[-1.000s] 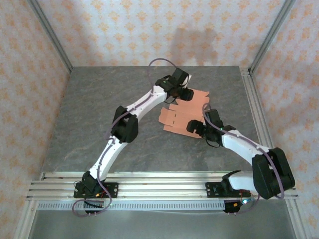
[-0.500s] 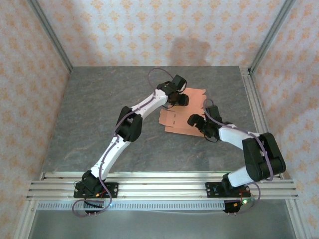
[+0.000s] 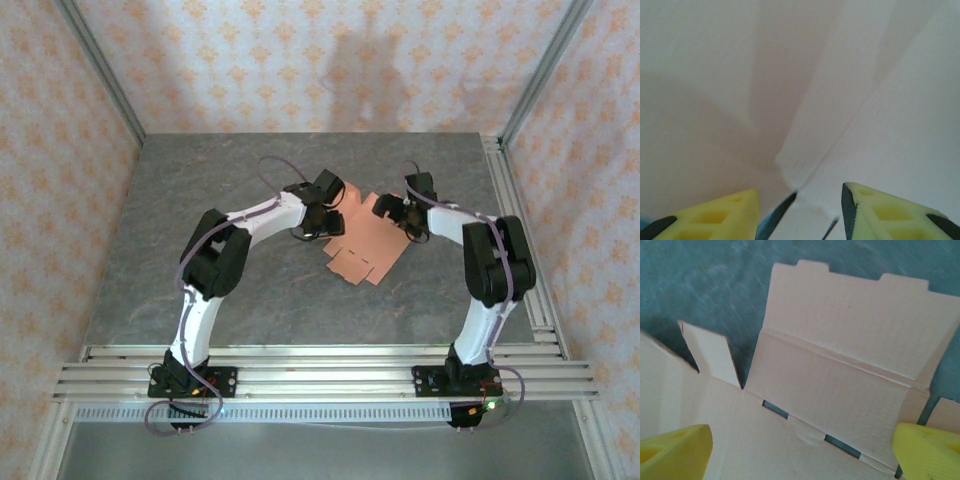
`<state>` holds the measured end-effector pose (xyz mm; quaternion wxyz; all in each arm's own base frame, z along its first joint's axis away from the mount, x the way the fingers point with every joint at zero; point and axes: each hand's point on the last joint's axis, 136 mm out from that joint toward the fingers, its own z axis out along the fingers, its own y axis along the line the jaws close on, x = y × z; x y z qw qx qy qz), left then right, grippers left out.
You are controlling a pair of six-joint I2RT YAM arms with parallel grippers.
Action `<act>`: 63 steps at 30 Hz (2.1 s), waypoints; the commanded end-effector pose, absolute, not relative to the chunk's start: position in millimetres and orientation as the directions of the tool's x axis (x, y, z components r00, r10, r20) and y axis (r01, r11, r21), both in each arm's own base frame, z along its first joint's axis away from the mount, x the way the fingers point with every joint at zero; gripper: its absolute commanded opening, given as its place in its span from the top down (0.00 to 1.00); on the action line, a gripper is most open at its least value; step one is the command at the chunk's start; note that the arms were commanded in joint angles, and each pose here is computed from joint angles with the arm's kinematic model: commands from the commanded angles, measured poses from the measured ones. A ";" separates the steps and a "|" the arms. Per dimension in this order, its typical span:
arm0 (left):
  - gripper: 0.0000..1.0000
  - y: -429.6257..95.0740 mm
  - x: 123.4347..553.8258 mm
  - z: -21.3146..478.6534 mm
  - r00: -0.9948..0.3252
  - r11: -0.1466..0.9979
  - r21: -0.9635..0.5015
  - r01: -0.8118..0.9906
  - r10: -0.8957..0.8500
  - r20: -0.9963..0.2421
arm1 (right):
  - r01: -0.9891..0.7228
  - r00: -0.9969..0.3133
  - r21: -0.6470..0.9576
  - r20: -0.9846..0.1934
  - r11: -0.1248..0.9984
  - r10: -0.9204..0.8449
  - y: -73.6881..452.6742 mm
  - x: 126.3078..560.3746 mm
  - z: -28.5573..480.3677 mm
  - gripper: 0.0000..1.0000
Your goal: Fold the paper box
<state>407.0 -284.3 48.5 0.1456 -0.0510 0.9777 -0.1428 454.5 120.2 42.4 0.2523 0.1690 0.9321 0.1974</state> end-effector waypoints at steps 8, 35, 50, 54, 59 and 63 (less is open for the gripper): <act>0.51 -303.1 364.6 76.4 -0.922 0.934 -0.351 -0.064 -0.190 -0.337 | 0.113 -0.874 0.499 -0.362 0.859 0.325 143.1 471.5 52.0 0.03; 0.49 -265.0 519.9 26.0 -0.935 0.987 -0.154 -0.038 -0.089 -0.342 | 0.123 -0.775 0.410 -0.529 0.904 0.345 86.1 331.5 111.8 0.01; 0.36 -209.4 397.2 18.8 -0.818 0.809 -0.406 -0.425 -0.536 -0.210 | 0.273 -0.735 0.393 -0.504 0.878 0.454 74.2 364.2 105.6 0.01; 0.21 -205.8 379.2 33.5 -0.744 0.705 -0.521 -0.481 -0.643 -0.182 | 0.232 -0.712 0.419 -0.543 0.878 0.446 77.2 371.3 106.9 0.01; 0.00 -220.3 366.3 63.8 -0.778 0.740 -0.541 -0.401 -0.587 -0.226 | 0.139 -0.701 0.610 -0.496 0.780 0.513 109.7 376.5 120.6 0.00; 0.00 -218.4 375.5 87.0 -0.822 0.841 -0.454 -0.295 -0.466 -0.328 | 0.036 -0.715 0.755 -0.439 0.655 0.545 140.6 370.0 130.7 0.13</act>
